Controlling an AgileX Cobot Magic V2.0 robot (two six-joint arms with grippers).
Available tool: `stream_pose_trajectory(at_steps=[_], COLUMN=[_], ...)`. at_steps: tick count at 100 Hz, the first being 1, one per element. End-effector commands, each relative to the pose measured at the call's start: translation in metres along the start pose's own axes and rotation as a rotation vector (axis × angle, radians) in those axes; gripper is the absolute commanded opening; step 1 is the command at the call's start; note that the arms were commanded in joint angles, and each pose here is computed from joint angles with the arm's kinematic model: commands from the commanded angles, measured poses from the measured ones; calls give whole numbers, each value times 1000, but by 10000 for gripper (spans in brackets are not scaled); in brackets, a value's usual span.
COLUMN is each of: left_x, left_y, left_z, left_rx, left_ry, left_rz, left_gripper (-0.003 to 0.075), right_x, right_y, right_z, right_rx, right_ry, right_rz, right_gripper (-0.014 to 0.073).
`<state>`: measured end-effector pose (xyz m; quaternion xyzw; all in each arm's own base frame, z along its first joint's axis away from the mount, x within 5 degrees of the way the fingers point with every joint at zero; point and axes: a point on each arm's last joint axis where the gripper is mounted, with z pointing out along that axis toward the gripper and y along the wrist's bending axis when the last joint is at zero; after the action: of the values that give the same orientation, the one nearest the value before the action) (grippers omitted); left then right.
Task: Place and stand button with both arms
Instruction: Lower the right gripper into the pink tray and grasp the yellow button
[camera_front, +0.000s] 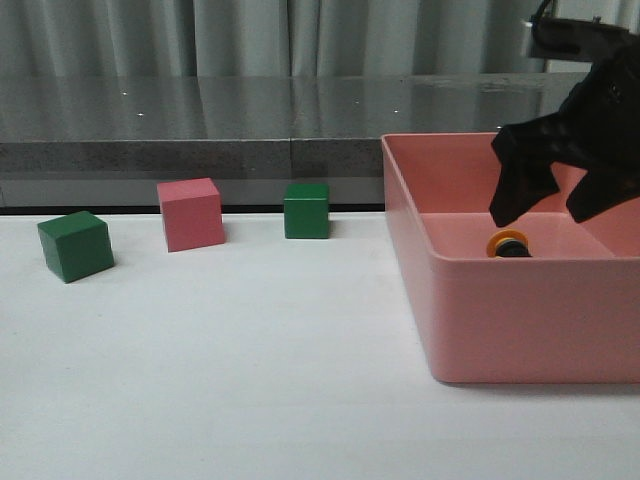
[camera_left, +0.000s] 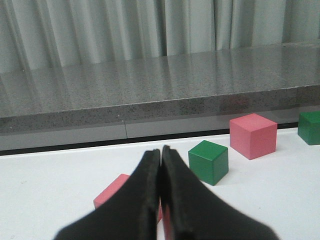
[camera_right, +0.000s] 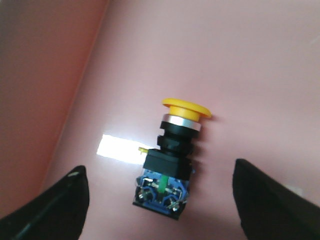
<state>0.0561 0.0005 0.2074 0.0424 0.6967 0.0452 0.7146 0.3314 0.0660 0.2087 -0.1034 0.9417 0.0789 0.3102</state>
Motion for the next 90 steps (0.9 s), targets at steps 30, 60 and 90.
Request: stream_pose_trajectory(at_steps=[30,60,90], left_x=[7,7,7], left_y=[-2,-2,-2], left_z=[-1,-1,-1], left_rx=[4,4,4], left_ry=[-63,-63,-63], left_rz=[-21,-21,-21], left_gripper=[-20,-20,-20], right_x=[-3,-3,-50], right_y=[-6,-5,20], right_z=[33,34,-24], right_rx=[29,14,-84], right_ry=[-20,16,-22], right_rz=[2,2,-61], right_gripper=[587,71,-18])
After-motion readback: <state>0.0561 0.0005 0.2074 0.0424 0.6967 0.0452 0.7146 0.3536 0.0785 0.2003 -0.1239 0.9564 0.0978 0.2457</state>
